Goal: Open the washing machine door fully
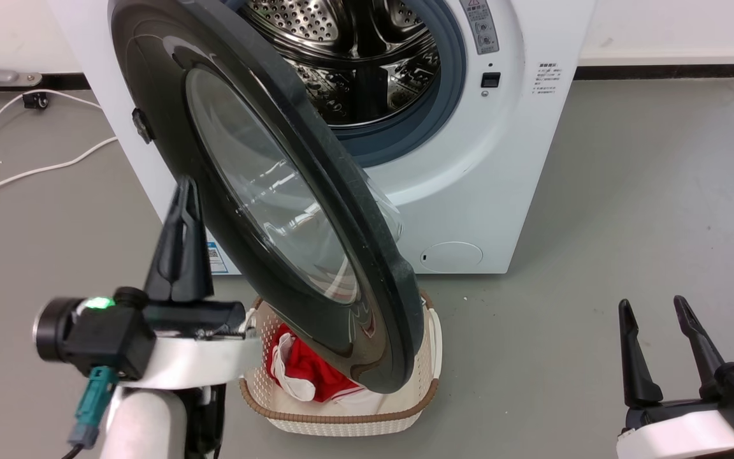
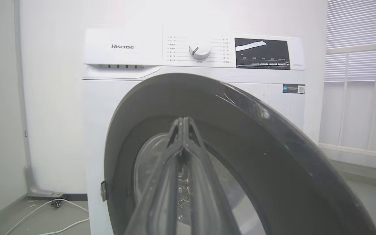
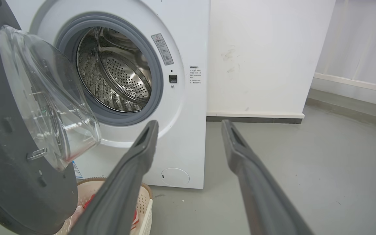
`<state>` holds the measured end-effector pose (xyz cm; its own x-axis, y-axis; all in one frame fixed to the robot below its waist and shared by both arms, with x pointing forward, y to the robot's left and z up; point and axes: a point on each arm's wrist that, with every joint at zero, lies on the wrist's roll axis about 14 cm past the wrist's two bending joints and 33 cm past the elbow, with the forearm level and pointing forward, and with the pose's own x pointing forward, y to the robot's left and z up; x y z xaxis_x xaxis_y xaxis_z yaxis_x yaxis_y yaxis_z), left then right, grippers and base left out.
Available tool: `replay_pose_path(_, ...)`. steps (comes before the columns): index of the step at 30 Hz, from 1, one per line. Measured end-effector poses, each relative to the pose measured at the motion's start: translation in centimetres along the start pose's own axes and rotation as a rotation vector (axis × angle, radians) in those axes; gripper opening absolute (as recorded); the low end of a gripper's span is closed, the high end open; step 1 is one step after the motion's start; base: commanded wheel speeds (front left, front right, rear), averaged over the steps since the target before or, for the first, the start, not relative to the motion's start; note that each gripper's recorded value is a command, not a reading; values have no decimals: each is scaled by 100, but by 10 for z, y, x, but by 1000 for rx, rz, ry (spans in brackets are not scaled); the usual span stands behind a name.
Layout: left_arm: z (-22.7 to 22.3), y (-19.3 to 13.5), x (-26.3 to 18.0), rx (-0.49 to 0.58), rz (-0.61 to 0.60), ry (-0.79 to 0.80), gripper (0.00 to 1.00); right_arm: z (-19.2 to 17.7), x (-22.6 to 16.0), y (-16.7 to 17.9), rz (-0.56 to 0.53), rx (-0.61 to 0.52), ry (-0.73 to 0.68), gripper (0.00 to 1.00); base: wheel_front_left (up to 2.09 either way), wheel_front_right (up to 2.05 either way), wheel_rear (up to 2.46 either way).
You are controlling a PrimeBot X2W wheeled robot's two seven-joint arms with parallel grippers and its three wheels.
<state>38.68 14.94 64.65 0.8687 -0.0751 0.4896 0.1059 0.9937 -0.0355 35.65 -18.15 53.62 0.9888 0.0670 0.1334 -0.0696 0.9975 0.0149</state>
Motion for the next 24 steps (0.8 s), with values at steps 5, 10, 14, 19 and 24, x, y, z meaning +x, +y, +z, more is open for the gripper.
replay_pose_path(5,55,-6,16,17,-18,-183,0,-1,1,-1,-3,-1,4,100,0,0,0)
replay_pose_path(10,112,-28,22,8,-83,-372,0,-2,2,-3,-6,-2,6,100,0,0,0)
replay_pose_path(14,148,-51,19,-8,-158,-495,0,-3,3,-3,-7,-1,9,100,0,0,0)
replay_pose_path(19,160,-92,8,-79,-309,-532,0,-2,3,-3,-8,0,10,100,0,0,0)
replay_pose_path(24,132,-140,-3,-178,-478,-391,0,-1,3,-2,-6,3,8,100,0,0,0)
